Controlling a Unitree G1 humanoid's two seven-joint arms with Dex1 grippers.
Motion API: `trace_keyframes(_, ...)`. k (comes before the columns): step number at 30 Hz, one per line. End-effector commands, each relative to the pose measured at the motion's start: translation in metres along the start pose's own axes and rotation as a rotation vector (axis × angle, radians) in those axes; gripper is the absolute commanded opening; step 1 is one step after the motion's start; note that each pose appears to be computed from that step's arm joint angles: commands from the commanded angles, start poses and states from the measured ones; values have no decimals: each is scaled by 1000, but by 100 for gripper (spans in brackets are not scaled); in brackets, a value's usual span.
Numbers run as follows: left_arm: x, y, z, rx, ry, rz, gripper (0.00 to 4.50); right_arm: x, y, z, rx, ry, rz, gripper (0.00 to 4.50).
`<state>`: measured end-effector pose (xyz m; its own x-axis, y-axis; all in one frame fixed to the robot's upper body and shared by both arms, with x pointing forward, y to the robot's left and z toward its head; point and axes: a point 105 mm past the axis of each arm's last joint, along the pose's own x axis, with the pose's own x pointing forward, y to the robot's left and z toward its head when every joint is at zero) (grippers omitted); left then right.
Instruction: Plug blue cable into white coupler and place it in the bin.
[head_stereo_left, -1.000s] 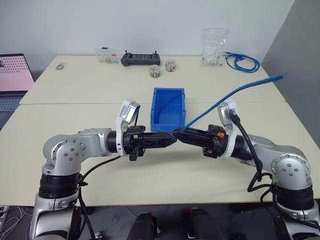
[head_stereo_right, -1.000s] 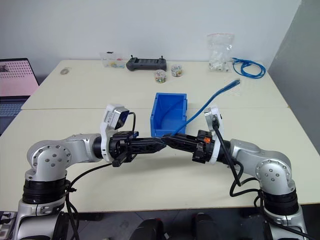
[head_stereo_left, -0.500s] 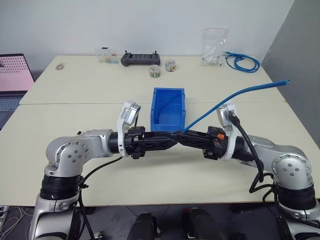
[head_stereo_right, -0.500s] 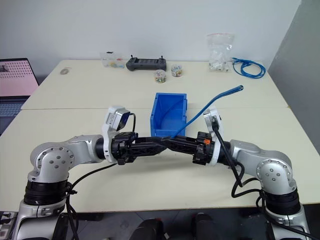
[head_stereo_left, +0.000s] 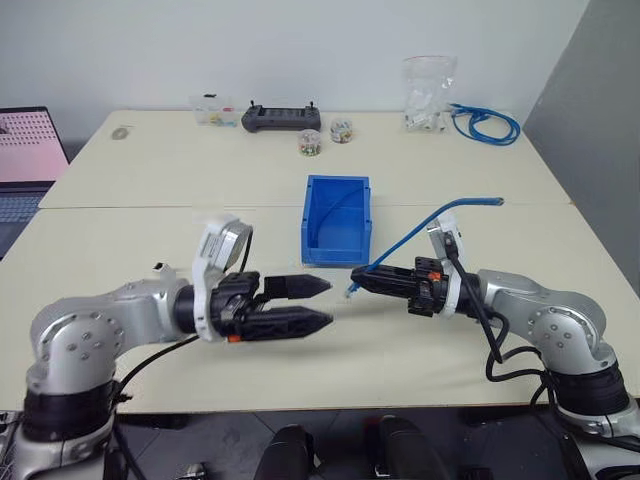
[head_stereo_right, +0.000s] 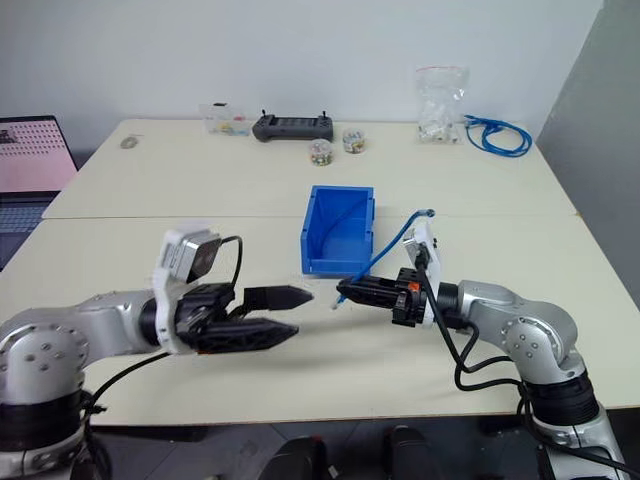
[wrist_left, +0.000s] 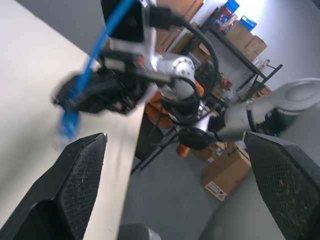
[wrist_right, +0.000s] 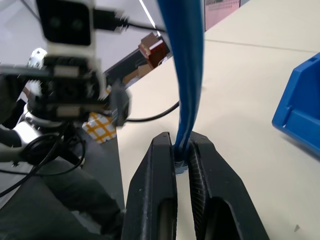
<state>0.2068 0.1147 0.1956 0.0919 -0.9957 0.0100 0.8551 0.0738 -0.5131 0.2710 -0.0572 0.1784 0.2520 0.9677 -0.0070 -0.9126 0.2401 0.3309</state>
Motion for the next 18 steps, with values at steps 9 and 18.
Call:
trace_keyframes(9, -87, 109, -19, 192, -311, 1260, 450, 2, -9, 11, -75, -31, -5, 6)
trace_keyframes(18, -144, 132, -33, 84, -517, 1861, 450, 8, -9, 15, -93, -21, 21, 5)
